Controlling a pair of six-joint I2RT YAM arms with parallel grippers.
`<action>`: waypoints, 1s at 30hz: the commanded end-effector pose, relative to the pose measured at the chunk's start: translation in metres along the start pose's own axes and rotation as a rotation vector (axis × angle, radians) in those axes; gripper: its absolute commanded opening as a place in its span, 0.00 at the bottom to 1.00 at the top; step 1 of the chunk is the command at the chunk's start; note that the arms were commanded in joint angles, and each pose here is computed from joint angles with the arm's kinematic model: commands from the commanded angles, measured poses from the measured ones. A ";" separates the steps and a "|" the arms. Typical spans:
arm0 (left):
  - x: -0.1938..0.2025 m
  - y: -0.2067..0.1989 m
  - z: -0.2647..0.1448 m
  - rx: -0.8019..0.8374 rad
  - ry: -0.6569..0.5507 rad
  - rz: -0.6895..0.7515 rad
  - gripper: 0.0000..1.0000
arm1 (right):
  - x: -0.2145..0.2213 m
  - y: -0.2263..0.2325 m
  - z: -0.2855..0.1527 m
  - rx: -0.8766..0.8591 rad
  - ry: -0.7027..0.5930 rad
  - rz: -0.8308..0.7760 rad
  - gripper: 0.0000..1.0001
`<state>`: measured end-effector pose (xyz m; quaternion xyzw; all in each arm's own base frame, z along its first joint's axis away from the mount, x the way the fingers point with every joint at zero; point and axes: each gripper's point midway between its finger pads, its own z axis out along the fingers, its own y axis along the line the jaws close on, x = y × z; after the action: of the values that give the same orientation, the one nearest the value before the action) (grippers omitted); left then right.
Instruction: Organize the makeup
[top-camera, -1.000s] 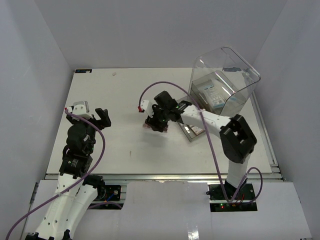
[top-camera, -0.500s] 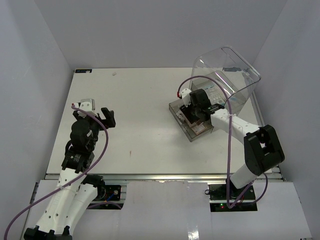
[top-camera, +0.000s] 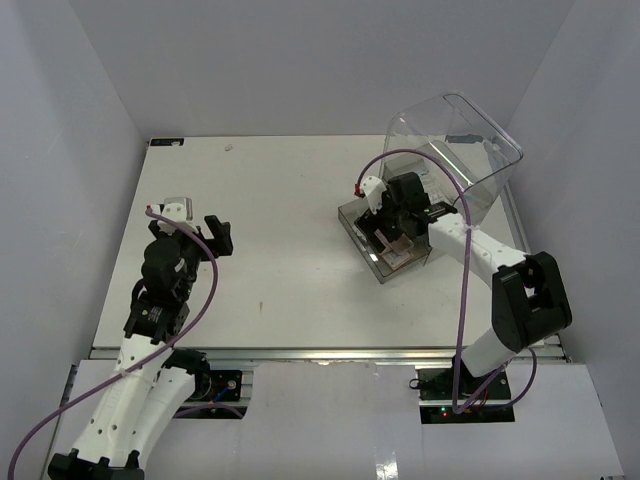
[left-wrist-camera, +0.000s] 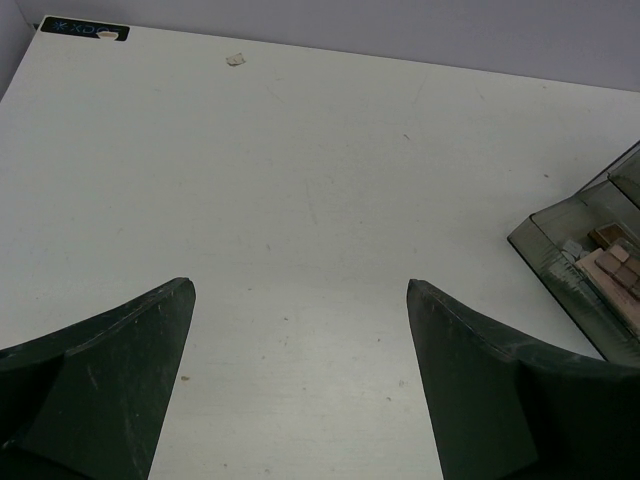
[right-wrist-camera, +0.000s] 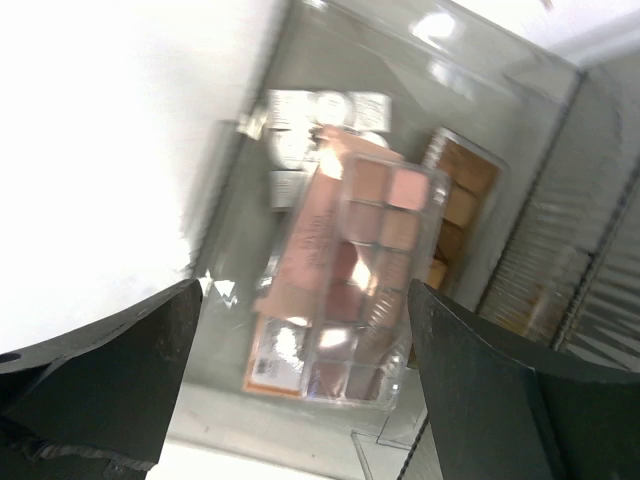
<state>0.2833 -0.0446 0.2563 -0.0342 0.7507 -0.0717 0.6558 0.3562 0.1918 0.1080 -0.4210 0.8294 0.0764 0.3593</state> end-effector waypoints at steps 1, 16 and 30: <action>-0.007 -0.004 -0.001 0.021 -0.015 -0.008 0.98 | -0.054 0.080 -0.056 -0.490 -0.303 -0.321 0.90; -0.006 -0.003 -0.001 0.016 -0.013 -0.004 0.98 | -0.006 0.111 0.039 -0.393 0.101 -0.118 0.18; -0.006 -0.003 -0.001 0.020 -0.015 -0.002 0.98 | 0.026 0.013 0.063 0.227 0.258 -0.074 0.76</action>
<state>0.2833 -0.0458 0.2559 -0.0320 0.7512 -0.0740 0.6551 0.3392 0.2437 0.0399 -0.4614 0.8448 0.0202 0.2701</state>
